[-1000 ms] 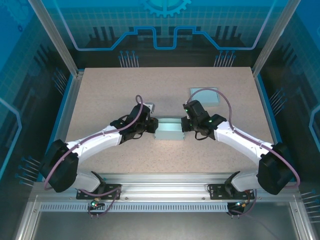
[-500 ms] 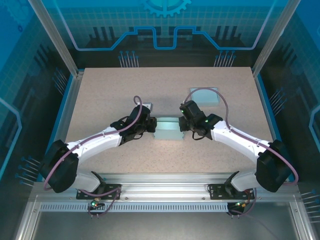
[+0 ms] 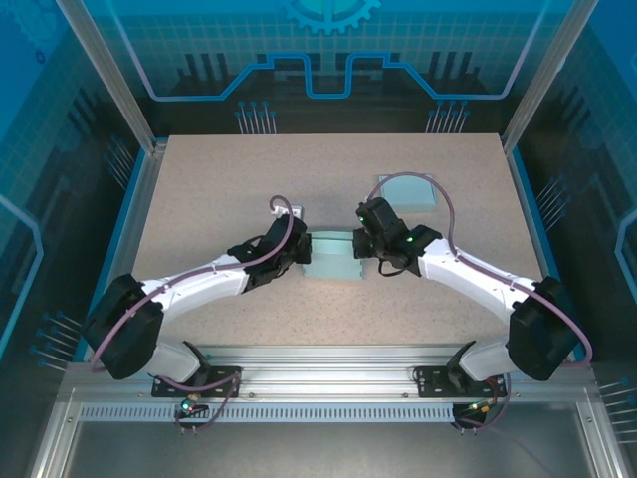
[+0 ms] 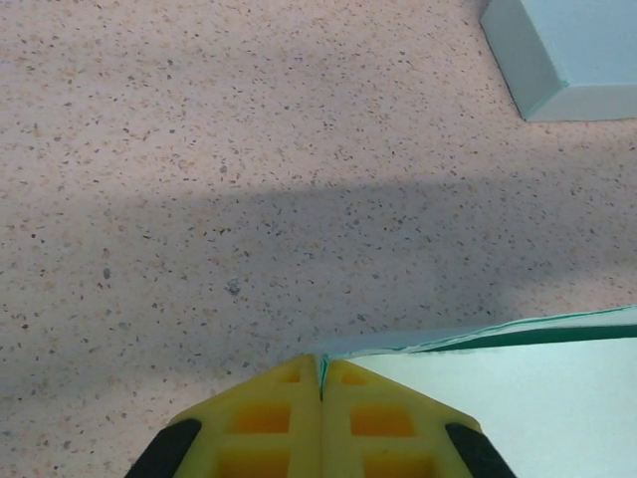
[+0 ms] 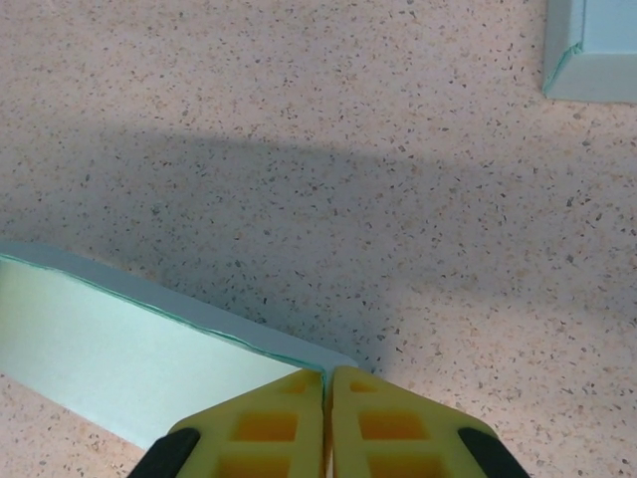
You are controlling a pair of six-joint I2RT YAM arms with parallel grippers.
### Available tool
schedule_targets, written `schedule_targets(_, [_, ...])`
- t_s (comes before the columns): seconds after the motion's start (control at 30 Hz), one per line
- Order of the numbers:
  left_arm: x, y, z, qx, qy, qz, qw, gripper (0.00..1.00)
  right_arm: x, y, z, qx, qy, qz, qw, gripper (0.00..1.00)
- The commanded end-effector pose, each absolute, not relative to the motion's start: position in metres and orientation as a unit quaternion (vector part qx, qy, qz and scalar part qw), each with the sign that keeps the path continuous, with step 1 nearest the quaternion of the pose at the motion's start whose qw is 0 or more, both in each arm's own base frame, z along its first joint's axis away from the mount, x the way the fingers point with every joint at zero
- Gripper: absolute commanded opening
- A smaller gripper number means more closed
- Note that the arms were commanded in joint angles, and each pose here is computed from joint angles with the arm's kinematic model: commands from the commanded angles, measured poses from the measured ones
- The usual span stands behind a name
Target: Fold the paper box
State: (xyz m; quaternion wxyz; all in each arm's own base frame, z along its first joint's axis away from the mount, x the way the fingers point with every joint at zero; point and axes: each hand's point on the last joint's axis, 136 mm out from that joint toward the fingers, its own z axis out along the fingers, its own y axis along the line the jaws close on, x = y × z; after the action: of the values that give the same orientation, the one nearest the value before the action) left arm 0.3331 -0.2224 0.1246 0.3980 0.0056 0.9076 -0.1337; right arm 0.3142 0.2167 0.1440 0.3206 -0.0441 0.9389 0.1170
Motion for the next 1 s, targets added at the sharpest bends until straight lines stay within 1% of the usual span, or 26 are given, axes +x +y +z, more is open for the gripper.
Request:
schedule_targets(0.0, [0.306, -0.26, 0.106, 0.053, 0.913, -0.174, 0.364, 0.01, 0.312, 0.273, 0.16, -0.065, 0.918, 0.229, 0.317, 0.09])
schedule_targets(0.1, [0.307, -0.256, 0.107, 0.045, 0.911, -0.153, 0.38, 0.0, 0.311, 0.275, 0.16, -0.071, 0.918, 0.232, 0.315, 0.11])
schedule_targets(0.23, [0.309, -0.245, 0.114, 0.024, 0.904, -0.139, 0.404, 0.0, 0.308, 0.263, 0.156, -0.076, 0.926, 0.197, 0.314, 0.15])
schedule_targets(0.47, [0.316, -0.236, 0.151, 0.012, 0.874, -0.143, 0.465, 0.0, 0.304, 0.242, 0.168, -0.106, 0.924, 0.147, 0.337, 0.15])
schedule_targets(0.57, [0.319, -0.233, 0.164, 0.011, 0.864, -0.139, 0.484, 0.0, 0.305, 0.232, 0.171, -0.109, 0.924, 0.124, 0.344, 0.21])
schedule_targets(0.67, [0.32, -0.232, 0.168, 0.013, 0.86, -0.138, 0.491, 0.0, 0.305, 0.224, 0.17, -0.108, 0.926, 0.109, 0.346, 0.25])
schedule_targets(0.9, [0.32, -0.231, 0.155, 0.017, 0.869, -0.123, 0.479, 0.0, 0.313, 0.208, 0.162, -0.093, 0.927, 0.108, 0.347, 0.26])
schedule_targets(0.97, [0.321, -0.23, 0.151, 0.016, 0.872, -0.115, 0.475, 0.0, 0.315, 0.205, 0.159, -0.087, 0.928, 0.112, 0.343, 0.29])
